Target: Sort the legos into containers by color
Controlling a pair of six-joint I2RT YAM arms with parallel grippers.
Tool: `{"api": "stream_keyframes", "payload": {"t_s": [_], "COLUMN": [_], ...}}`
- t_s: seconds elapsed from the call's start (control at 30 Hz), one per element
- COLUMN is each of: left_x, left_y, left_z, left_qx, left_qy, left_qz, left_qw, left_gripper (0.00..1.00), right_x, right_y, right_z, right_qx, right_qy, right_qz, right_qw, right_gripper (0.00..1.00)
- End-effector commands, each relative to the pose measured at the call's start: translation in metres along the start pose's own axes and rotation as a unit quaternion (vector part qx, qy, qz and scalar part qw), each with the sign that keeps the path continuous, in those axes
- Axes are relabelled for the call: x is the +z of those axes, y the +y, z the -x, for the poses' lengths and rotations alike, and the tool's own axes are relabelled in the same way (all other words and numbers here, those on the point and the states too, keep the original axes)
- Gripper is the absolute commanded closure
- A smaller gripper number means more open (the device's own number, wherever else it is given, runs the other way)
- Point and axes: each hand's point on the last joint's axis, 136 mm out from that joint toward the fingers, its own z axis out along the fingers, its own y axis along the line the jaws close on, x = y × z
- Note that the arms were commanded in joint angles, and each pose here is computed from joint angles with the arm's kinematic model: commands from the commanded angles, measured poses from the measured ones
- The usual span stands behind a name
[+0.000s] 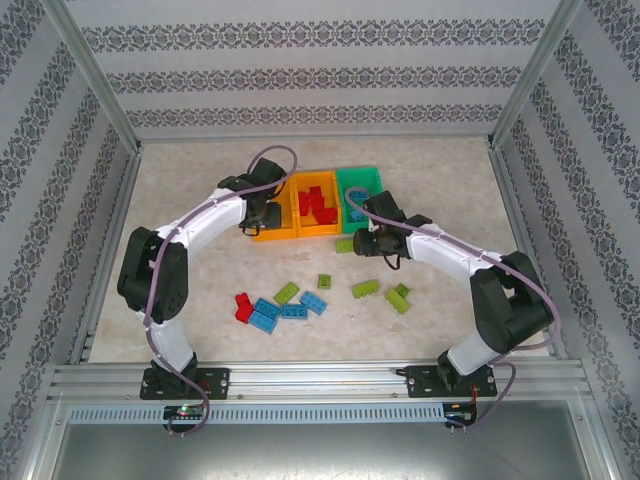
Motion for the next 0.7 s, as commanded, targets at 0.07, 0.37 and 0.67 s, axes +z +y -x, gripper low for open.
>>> {"api": "stream_keyframes", "payload": {"t_s": [0.07,0.37,0.67], "left_x": [-0.010,-0.007,-0.001], "left_y": [0.003,-0.003,-0.010], "left_z": [-0.015,-0.024,-0.022], "left_qx": [0.010,0.013,0.019], "left_qy": [-0.004,0.002,0.006], "left_qz": [0.004,0.002,-0.004], "left_qw": [1.000,1.000,1.000], "left_gripper": [0.43,0.43,0.43], "right_x": [-0.008,0.007,0.027], "right_y": [-0.001,0.016,0.017], "right_z": [0.034,0.026,-0.023], "right_qx": [-0.001,-0.040,-0.047], "right_qy": [-0.014,0.018,0.074], "right_qz": [0.015,0.060,0.051], "right_qw": [1.000,0.997,0.995], "right_gripper": [0.62,0.64,0.62]}}
